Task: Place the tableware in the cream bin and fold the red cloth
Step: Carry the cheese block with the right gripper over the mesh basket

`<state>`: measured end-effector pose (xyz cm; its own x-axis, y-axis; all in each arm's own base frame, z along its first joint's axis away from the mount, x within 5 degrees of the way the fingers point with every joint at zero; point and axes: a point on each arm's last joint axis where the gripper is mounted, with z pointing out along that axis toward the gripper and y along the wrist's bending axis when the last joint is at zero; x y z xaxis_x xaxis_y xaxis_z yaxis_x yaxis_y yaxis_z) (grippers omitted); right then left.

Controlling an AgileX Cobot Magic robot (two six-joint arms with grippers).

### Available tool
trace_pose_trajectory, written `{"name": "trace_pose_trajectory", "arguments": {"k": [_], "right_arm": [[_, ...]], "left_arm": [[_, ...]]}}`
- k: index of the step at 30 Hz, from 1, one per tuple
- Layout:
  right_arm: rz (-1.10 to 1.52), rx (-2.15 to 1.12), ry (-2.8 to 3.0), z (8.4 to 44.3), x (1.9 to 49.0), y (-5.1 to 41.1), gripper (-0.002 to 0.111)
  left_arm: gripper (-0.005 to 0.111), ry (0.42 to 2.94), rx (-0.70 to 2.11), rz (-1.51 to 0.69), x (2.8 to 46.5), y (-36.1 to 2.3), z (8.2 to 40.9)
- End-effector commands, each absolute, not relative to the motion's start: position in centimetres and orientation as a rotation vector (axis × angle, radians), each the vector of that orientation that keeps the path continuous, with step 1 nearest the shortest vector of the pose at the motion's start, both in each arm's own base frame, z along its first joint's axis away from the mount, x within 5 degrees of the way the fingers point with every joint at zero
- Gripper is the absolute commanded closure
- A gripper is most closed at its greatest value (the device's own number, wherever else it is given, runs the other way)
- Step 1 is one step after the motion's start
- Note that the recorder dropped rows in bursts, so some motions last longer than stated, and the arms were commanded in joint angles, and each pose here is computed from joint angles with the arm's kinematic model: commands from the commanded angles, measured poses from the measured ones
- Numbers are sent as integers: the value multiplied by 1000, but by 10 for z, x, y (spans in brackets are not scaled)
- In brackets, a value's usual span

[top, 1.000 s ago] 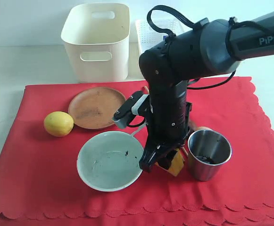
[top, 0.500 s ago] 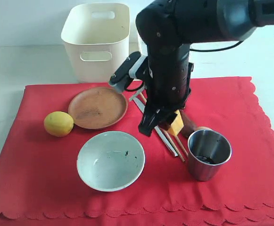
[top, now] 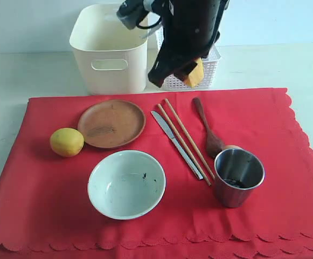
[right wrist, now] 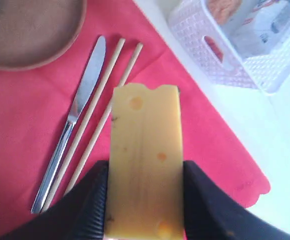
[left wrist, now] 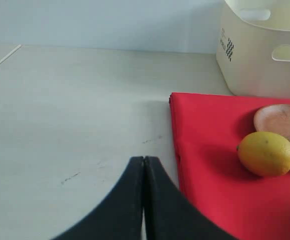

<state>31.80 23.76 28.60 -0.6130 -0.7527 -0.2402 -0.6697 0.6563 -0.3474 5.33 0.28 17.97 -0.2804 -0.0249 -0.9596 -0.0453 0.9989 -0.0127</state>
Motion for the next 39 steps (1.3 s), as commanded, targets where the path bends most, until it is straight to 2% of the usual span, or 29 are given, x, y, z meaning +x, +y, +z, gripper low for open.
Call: {"name": "trace_pose_trajectory", "arguments": {"k": [1,6,11,19,25,39], "right_arm": [[-251,-944,2431,317,336,228,108],[-104,-707,2357,338,365,207,108],[55,-546,2287,337,392,188,108],[234,-319,2329,283,442,166,108],[217,-280,2349,248,462,156,108],[203,-290,2336,198,503,163,108]], "left_arm": [[107,1836,-53,17,53,3,181],[107,1836,-53,17,53,3,181],[107,1836,-53,17,53,3,181],[107,1836,-53,17,53,3,181],[107,1836,-53,17,53,3,181],[107,1836,-53,17,53,3,181]]}}
